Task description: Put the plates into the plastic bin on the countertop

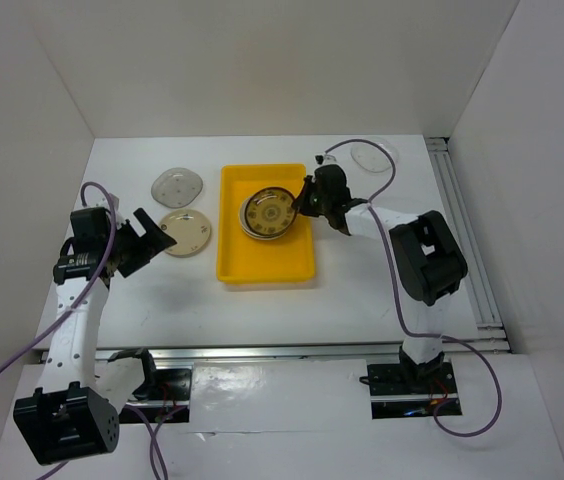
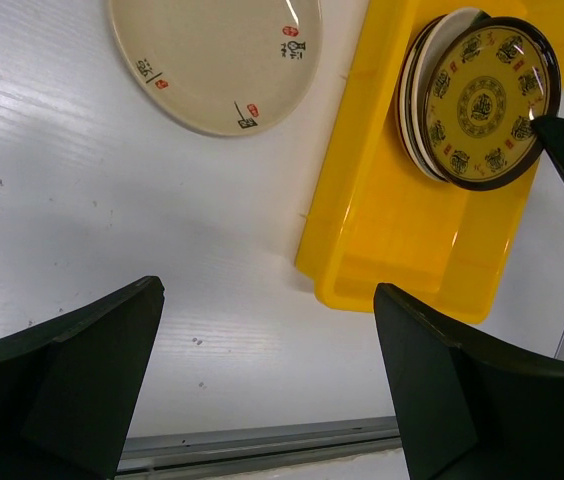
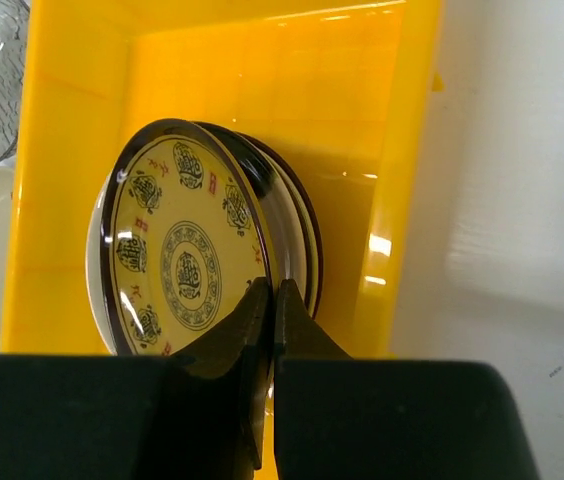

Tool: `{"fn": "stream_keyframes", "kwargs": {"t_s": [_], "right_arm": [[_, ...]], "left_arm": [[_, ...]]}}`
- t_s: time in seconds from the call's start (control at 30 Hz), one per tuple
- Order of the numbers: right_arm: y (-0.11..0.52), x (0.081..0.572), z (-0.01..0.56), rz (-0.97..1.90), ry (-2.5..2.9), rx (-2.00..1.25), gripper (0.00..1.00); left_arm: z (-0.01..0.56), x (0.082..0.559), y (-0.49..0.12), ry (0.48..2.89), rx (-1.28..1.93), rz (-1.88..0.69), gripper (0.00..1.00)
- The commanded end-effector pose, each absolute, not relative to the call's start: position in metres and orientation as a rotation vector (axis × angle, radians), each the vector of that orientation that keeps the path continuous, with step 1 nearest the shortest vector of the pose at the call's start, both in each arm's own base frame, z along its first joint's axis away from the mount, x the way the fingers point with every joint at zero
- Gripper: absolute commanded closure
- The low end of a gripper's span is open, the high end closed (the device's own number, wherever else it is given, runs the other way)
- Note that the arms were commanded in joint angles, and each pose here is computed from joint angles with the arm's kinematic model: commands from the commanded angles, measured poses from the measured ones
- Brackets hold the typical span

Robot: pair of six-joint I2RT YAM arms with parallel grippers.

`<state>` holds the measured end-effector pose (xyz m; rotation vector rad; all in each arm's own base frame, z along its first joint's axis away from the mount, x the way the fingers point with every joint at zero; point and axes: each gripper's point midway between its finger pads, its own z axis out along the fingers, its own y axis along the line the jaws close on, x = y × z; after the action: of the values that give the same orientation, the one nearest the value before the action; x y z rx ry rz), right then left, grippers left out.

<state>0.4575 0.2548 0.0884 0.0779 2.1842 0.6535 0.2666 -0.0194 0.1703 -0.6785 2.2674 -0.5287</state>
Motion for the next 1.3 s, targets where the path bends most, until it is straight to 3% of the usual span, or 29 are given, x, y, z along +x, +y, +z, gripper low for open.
{"fn": "stream_keyframes", "kwargs": {"t_s": [0.0,0.13,0.17,0.2,0.33,0.37,0.4,0.43,0.63,0.83,0.97,1.1,1.27], "right_arm": [[0.273,0.473,0.118,0.670,2.106,0.023,0.97],[0.284,0.467,0.133,0.687,2.083,-0.015,0.78],[0.290,0.464,0.138,0.693,2.073,-0.038,0.60],[0.289,0.463,0.153,0.703,2.045,-0.039,0.51],[0.304,0.447,0.196,0.732,1.960,-0.092,0.25],[0.303,0.445,0.203,0.735,1.950,-0.092,0.15],[0.313,0.436,0.212,0.752,1.932,-0.124,0.12],[0.312,0.430,0.231,0.761,1.901,-0.125,0.01],[0.305,0.379,0.273,0.735,1.807,-0.160,0.01],[0.294,0.382,0.255,0.668,1.870,-0.164,0.01],[0.281,0.353,0.269,0.738,1.802,-0.127,0.01],[0.274,0.320,0.225,0.793,1.875,-0.148,0.01],[0.263,0.293,0.220,0.822,1.876,-0.145,0.01]], "left_arm": [[0.170,0.267,-0.017,2.262,-0.678,-0.521,0.00],[0.170,0.267,-0.017,2.262,-0.678,-0.521,0.00],[0.170,0.267,-0.017,2.262,-0.678,-0.521,0.00],[0.169,0.265,-0.018,2.260,-0.689,-0.525,0.00],[0.158,0.266,-0.020,2.251,-0.764,-0.555,0.00],[0.150,0.262,-0.021,2.269,-0.776,-0.555,0.00],[0.144,0.262,-0.024,2.262,-0.826,-0.586,0.00],[0.128,0.262,-0.025,2.261,-0.861,-0.598,0.00],[0.091,0.270,-0.021,2.147,-1.039,-0.631,0.00],[0.076,0.282,-0.014,2.097,-1.073,-0.615,0.00],[0.076,0.292,-0.006,2.036,-1.087,-0.592,0.00],[0.065,0.308,0.001,1.992,-1.154,-0.591,0.00],[0.035,0.324,0.014,2.019,-1.239,-0.518,0.02]]}}
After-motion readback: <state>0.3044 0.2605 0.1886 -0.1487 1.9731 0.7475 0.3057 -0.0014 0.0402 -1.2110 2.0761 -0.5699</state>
